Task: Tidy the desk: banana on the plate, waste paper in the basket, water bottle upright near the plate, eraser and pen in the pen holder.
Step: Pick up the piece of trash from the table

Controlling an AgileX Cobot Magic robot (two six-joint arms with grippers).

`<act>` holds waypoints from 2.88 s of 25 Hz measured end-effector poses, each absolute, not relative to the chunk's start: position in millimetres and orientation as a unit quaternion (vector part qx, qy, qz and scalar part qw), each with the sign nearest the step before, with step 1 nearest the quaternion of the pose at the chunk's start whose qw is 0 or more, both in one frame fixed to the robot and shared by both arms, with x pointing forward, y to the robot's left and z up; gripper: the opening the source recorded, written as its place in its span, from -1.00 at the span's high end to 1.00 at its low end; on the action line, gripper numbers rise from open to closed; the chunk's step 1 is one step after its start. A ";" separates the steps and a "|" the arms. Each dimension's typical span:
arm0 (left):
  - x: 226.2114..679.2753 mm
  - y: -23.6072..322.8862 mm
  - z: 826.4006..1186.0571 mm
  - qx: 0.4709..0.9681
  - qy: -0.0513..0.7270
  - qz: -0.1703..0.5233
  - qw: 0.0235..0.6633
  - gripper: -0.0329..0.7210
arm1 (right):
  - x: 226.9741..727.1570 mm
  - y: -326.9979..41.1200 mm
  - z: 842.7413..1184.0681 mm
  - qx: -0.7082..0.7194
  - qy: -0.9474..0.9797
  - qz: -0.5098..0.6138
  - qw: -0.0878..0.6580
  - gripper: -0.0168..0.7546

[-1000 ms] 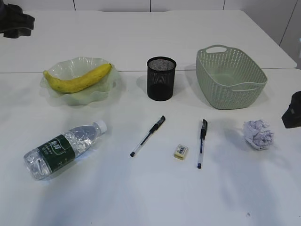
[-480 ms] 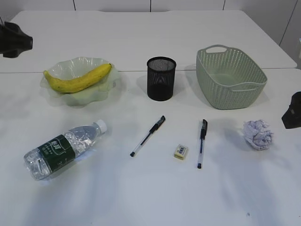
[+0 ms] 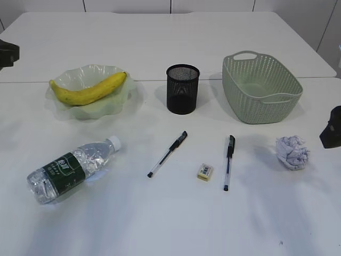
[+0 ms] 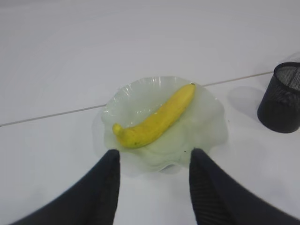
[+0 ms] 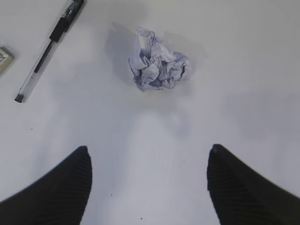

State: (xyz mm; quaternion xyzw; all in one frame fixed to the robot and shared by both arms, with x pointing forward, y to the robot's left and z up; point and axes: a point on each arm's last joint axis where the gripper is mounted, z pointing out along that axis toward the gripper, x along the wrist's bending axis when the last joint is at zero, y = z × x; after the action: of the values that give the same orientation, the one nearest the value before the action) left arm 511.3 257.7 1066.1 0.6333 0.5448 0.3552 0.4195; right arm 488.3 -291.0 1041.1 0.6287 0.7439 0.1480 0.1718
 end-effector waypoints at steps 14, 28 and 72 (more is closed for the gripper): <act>488.4 262.0 1063.5 0.634 0.551 0.351 0.413 0.01 | 495.5 -290.6 1032.2 0.647 0.731 0.146 0.160 -0.51; 477.1 264.3 1076.2 0.625 0.547 0.362 0.424 0.01 | 549.0 -288.6 1004.5 0.669 0.717 0.136 0.141 -0.54; 477.1 264.3 1076.0 0.625 0.548 0.361 0.423 0.01 | 605.2 -289.3 948.5 0.658 0.736 0.094 0.124 -0.54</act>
State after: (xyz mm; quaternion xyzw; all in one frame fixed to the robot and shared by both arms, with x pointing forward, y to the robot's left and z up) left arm 477.1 264.3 1076.0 0.6249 0.5481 0.3606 0.4231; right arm 605.2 -289.3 948.5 0.6583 0.7364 0.0942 0.1243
